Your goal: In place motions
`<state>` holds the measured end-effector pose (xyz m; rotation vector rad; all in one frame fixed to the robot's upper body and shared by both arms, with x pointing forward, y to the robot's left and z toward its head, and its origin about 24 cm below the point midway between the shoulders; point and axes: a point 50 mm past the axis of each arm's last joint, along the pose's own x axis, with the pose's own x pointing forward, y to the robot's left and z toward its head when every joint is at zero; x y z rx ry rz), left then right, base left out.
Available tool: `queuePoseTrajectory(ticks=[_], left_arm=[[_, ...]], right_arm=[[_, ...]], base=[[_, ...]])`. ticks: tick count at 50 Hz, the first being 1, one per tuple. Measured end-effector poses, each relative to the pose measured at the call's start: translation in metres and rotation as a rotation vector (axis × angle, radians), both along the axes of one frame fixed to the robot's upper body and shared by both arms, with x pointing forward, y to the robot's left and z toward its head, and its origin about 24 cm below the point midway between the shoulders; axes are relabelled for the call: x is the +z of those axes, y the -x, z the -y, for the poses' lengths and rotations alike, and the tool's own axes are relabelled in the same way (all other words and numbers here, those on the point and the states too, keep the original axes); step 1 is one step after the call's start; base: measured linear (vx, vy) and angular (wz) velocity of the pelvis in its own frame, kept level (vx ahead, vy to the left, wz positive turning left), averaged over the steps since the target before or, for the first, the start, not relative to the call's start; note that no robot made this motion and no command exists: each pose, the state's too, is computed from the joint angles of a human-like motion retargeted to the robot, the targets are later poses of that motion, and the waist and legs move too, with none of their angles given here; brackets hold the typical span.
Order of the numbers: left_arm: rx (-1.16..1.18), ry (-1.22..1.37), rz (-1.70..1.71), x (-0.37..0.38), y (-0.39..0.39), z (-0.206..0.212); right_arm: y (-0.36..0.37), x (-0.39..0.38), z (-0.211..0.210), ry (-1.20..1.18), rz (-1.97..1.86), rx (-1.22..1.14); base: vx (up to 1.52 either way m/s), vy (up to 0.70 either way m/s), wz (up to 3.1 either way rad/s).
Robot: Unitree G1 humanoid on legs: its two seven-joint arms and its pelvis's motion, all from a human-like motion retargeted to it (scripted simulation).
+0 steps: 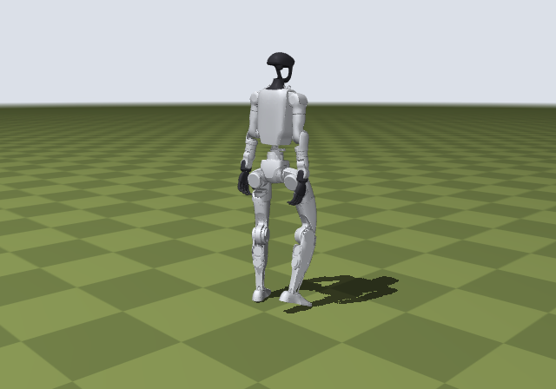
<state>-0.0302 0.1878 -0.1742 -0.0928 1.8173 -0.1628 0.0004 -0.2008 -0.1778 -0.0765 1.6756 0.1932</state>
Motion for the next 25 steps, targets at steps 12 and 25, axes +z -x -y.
queuePoseTrajectory(ticks=[12,25], left_arm=[[-0.006,0.012,0.041,-0.001,-0.008,-0.002],[0.034,-0.053,0.025,0.0,0.006,0.005]], right_arm=[[0.043,0.007,0.006,-0.009,-0.208,-0.035],[0.007,0.002,0.005,-0.032,-0.071,0.033]], base=[[0.08,-0.04,0.83],[0.02,-0.12,0.38]])
